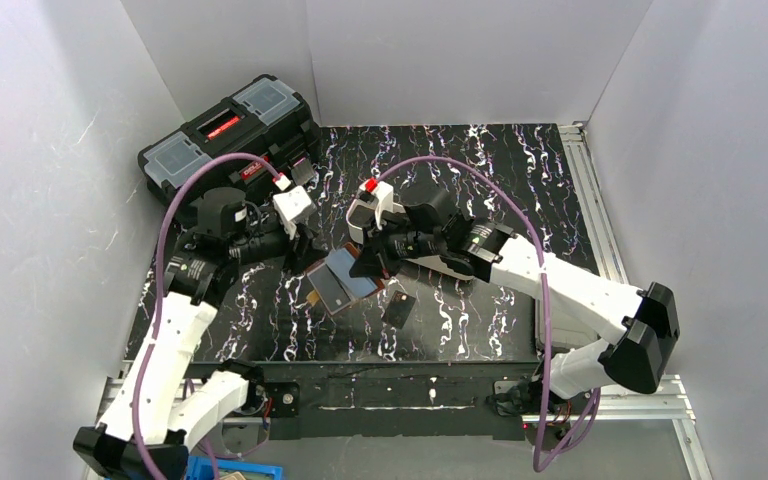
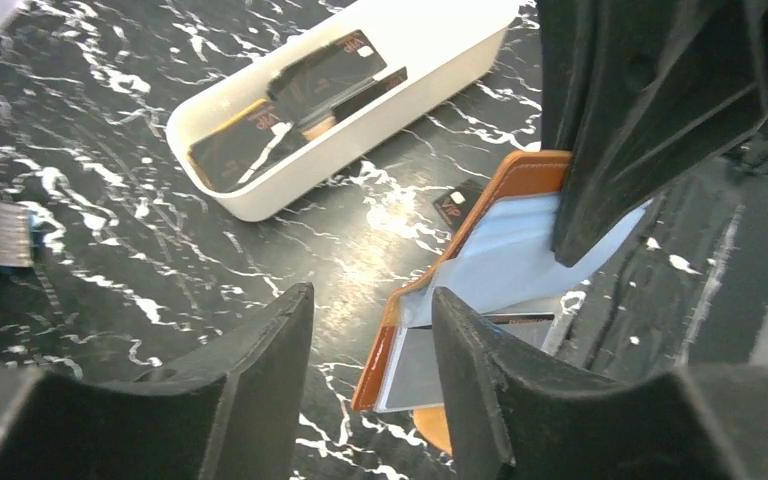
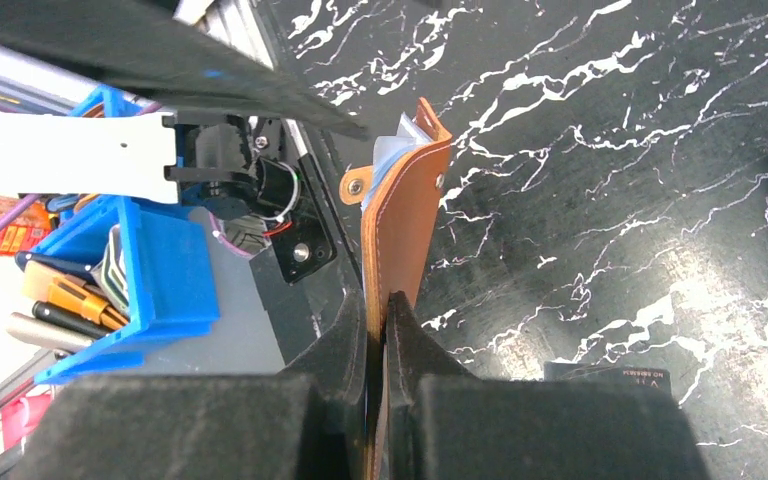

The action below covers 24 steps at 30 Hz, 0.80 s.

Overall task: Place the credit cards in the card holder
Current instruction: Insert the credit card into the card holder.

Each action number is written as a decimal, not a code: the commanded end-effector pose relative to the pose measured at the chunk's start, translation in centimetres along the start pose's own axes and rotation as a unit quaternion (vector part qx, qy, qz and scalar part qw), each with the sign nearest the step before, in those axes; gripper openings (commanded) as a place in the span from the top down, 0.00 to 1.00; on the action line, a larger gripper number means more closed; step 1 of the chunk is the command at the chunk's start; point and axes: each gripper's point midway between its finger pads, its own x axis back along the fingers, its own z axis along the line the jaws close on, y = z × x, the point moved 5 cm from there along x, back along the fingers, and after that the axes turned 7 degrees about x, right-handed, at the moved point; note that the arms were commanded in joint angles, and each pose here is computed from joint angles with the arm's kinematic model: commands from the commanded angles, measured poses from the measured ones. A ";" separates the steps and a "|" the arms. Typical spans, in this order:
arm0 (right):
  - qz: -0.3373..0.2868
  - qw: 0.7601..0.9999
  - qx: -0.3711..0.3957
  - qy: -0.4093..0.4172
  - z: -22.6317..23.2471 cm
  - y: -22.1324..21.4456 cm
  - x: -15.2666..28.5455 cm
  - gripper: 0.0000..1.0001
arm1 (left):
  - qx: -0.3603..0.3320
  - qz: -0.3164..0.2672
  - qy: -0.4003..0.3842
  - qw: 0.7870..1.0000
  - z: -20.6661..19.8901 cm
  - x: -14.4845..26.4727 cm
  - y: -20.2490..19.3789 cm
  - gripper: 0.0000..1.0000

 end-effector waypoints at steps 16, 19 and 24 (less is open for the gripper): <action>-0.029 0.998 0.034 0.053 1.8 2.1 1.0 0.99 | -0.108 -0.024 -0.163 0.980 -3.0 1.4 0.4 0.77; -0.028 0.997 0.036 0.060 2.0 2.1 0.9 0.99 | -0.111 -0.021 -0.151 0.982 -2.5 1.2 0.3 0.55; -0.028 0.997 0.036 0.063 2.0 2.3 0.8 0.99 | -0.103 -0.022 -0.152 0.983 -2.4 1.0 0.1 0.50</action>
